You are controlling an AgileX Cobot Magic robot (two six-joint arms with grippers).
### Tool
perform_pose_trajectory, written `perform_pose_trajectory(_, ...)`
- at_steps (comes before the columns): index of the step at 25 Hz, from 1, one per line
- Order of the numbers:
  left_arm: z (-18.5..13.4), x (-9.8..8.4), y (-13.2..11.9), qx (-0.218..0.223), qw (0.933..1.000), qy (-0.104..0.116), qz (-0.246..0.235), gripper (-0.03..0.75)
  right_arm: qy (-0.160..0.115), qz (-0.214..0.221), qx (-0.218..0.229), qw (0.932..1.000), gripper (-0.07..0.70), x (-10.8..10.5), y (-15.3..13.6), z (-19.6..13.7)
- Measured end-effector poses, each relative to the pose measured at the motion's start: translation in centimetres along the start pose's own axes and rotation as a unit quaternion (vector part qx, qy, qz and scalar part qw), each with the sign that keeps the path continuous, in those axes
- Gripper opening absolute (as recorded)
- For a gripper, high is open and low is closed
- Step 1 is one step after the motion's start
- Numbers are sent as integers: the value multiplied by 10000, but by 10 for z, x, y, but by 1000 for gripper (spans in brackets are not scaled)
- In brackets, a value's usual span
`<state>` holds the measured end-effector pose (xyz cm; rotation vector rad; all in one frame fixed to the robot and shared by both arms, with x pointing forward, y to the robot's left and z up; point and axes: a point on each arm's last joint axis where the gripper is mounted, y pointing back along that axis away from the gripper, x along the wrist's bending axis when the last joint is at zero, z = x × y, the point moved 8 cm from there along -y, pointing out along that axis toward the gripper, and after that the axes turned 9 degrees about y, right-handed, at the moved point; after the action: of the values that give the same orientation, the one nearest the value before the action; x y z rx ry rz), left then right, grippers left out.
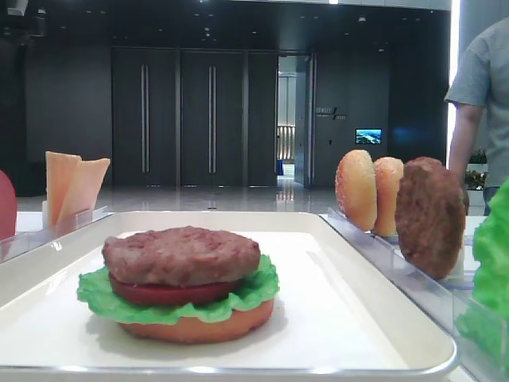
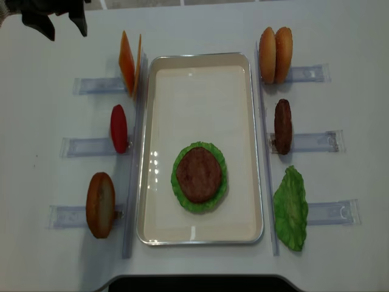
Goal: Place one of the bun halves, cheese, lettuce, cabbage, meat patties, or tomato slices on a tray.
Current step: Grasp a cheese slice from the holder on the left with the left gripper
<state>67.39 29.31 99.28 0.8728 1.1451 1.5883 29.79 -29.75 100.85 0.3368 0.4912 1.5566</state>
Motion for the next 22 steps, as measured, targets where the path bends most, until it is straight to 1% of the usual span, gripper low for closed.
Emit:
perform_pose_trajectory(13,-23,-63,9,-66,9996,-234,-135,577,5,0,0,10000,540,0,0,0)
perform_pose_trajectory(16,-31,-79,11,-62,9991,-368,-192,577,5,0,0,10000,539,0,0,0)
perform_pose_trajectory(19,-38,-92,7,-5,9989,-427,-187,577,5,0,0,10000,539,0,0,0)
perform_pose_trajectory(22,-43,-99,1,53,9990,-419,-152,577,5,0,0,10000,539,0,0,0)
